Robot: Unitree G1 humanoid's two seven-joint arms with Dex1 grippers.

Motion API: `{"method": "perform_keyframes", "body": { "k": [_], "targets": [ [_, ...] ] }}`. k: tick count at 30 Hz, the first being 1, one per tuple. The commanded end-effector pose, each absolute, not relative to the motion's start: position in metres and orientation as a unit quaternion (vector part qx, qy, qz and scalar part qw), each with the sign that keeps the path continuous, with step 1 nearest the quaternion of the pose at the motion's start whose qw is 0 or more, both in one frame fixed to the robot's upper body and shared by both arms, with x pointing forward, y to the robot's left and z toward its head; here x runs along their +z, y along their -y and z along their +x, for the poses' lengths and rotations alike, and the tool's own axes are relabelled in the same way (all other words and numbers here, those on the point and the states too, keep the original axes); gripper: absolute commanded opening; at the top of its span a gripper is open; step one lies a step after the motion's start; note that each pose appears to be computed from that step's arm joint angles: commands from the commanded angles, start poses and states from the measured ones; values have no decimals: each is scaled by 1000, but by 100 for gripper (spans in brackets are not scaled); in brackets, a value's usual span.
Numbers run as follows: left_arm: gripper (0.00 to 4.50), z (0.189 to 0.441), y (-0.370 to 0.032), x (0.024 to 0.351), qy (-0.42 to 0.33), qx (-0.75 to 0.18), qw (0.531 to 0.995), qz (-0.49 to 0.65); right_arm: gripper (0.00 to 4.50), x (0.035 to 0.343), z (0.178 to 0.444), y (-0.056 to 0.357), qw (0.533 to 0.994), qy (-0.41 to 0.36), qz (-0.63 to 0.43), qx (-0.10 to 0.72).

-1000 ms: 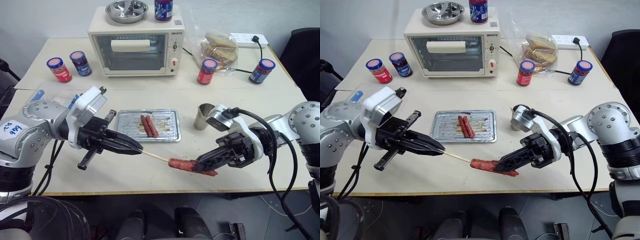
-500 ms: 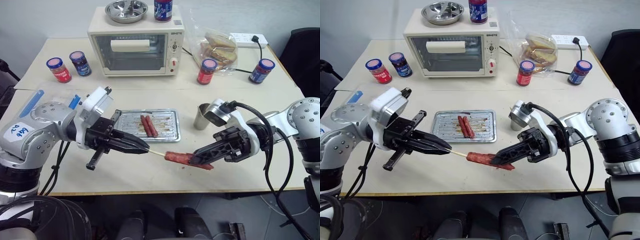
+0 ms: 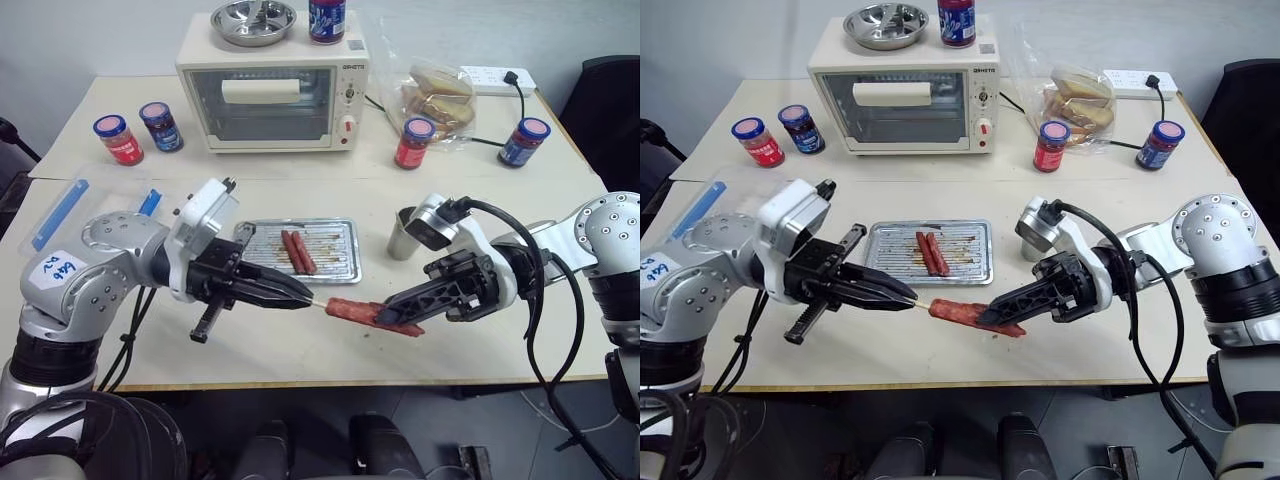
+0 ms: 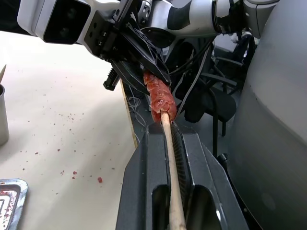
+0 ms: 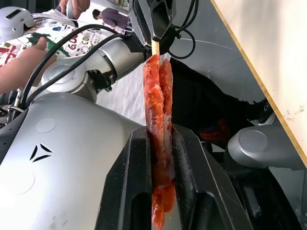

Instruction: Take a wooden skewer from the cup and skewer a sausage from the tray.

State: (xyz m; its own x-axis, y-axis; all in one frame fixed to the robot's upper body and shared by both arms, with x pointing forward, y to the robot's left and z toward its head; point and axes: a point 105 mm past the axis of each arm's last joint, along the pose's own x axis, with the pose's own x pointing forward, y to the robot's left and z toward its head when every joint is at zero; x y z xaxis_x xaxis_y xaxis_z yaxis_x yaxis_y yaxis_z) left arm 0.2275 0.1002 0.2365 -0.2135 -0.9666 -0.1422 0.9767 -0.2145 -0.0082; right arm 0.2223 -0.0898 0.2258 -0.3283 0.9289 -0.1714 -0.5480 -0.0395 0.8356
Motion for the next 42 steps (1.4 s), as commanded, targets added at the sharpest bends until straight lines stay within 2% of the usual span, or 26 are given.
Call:
{"method": "perform_keyframes", "body": {
  "k": [1,7,9,14,18,21,27,30,34,39,42],
  "targets": [
    [0,224,-96,237,-39,-779,623,64,87,238,215,86,519,-421,216,712],
    [0,227,-103,236,-50,-768,637,45,220,237,218,88,532,-420,218,702],
    [0,228,-106,234,-53,-763,643,39,284,236,219,89,539,-420,217,697],
    [0,232,-113,229,-61,-746,663,27,390,232,227,90,572,-413,198,680],
    [0,231,-120,226,-66,-733,676,17,390,239,240,92,619,-378,164,668],
    [0,228,-127,226,-65,-719,692,-4,390,243,244,96,667,-339,88,657],
    [0,224,-140,233,-47,-678,731,-51,390,239,239,110,708,-265,-85,648],
    [0,222,-148,232,-40,-650,756,-71,390,242,241,119,719,-231,-136,642],
    [0,222,-165,230,-27,-592,799,-99,448,260,246,125,735,-181,-158,634],
    [0,232,-203,233,27,-460,875,-149,448,280,260,118,765,-73,-206,605],
    [0,237,-227,235,65,-376,906,-182,448,287,263,112,776,-41,-195,598]
  ]
}}
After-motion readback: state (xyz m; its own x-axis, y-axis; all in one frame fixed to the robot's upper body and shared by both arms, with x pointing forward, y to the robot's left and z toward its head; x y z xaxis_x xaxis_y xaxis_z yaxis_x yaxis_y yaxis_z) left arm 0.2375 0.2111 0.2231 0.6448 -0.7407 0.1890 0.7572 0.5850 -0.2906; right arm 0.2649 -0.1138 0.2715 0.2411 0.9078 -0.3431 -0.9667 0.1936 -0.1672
